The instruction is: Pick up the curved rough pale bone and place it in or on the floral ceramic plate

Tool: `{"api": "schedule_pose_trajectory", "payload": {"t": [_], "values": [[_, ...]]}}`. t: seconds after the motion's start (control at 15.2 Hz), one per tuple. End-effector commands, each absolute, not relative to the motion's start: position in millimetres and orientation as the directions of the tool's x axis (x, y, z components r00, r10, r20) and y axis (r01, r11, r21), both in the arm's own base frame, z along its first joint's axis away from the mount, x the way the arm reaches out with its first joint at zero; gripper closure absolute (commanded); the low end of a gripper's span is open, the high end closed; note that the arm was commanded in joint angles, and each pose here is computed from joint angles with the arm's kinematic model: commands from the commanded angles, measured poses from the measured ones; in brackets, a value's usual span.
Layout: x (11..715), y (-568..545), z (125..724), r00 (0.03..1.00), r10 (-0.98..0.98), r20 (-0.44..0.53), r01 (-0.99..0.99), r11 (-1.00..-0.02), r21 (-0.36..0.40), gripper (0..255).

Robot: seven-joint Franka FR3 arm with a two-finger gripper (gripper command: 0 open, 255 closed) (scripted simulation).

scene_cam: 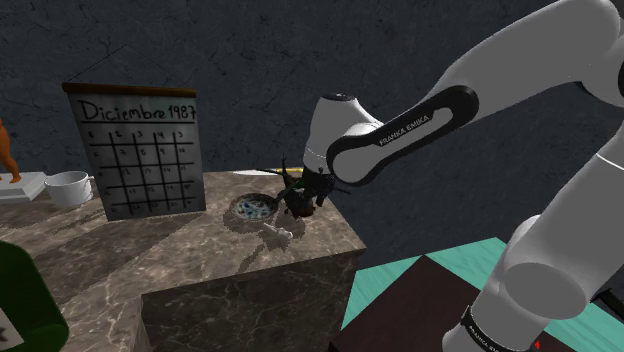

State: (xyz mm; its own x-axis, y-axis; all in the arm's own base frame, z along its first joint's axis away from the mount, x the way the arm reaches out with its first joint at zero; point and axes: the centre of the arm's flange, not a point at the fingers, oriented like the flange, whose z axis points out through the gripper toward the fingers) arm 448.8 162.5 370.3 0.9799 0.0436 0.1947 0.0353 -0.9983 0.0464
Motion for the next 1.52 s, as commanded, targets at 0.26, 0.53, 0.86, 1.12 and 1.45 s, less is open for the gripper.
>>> {"api": "schedule_pose_trajectory", "payload": {"t": [0.26, 0.53, 0.86, 1.12, 1.45], "values": [[466.3, 187.9, 325.9, 0.977, 0.063, 0.203, 0.053, -0.997, 0.055, 0], [470.7, 187.0, 305.3, 0.977, 0.063, 0.203, 0.053, -0.997, 0.055, 0], [472.4, 186.6, 297.1, 0.977, 0.063, 0.203, 0.053, -0.997, 0.055, 0], [472.4, 186.6, 297.1, 0.977, 0.063, 0.203, 0.053, -0.997, 0.055, 0], [472.4, 186.6, 297.2, 0.977, 0.063, 0.203, 0.053, -0.997, 0.055, 255]]}}
